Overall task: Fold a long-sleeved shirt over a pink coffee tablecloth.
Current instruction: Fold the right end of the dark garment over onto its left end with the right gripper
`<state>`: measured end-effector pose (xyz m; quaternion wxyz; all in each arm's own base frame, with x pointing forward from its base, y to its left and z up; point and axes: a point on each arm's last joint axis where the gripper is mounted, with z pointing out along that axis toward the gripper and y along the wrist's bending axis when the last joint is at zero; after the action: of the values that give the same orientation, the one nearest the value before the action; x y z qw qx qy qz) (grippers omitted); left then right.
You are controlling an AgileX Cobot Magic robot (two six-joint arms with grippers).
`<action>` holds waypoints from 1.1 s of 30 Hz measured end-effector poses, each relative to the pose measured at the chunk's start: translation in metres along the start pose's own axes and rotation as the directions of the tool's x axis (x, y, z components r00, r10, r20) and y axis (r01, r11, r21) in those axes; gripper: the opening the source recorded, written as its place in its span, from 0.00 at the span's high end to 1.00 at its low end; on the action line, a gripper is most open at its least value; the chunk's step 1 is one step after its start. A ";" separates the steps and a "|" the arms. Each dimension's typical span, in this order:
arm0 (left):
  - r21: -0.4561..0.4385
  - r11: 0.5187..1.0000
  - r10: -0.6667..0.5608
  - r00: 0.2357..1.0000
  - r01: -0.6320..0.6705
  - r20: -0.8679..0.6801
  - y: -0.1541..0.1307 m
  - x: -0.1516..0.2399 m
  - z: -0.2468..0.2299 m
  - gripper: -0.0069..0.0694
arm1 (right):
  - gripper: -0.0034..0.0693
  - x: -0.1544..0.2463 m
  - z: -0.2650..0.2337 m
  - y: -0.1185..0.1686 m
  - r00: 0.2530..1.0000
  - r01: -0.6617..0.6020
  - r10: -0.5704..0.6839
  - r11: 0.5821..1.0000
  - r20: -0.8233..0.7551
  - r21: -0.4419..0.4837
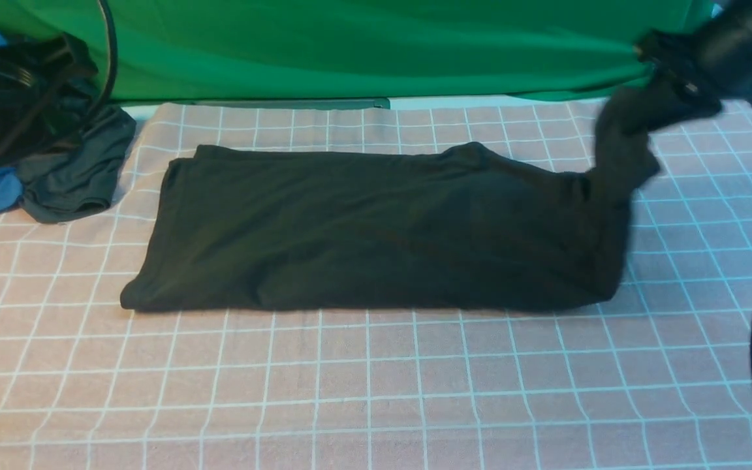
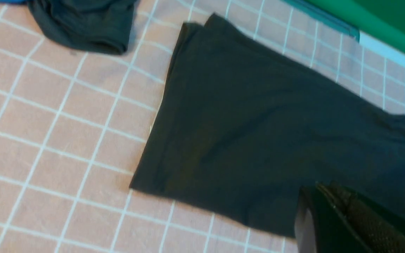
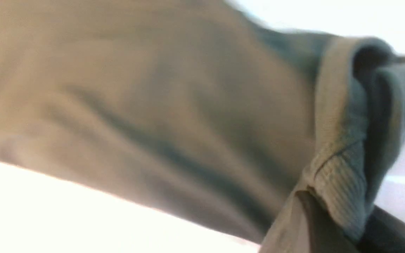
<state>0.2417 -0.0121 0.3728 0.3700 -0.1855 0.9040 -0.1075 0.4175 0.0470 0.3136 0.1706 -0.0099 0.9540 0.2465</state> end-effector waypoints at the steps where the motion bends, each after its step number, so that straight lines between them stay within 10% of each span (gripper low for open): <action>1: 0.007 1.000 0.003 1.000 -0.003 -0.023 -0.001 0.002 0.000 0.89 | 0.81 -0.001 0.001 0.029 0.999 0.036 -0.035 0.998 0.013 -0.044; 15: 0.088 0.996 -0.008 0.996 0.016 -0.091 -0.008 0.008 -0.001 0.89 | 0.81 0.015 0.050 0.191 0.983 0.172 -0.140 0.934 0.122 -0.314; 33: 0.092 0.996 0.009 0.996 0.000 -0.089 -0.008 0.008 -0.001 0.89 | 0.81 0.054 0.189 0.255 0.961 0.184 -0.089 0.912 0.260 -0.367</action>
<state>0.2380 -0.0230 0.3710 0.3376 -0.1612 0.9141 -0.1563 0.4011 0.3641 0.2594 0.2951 -0.0811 0.8557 0.4173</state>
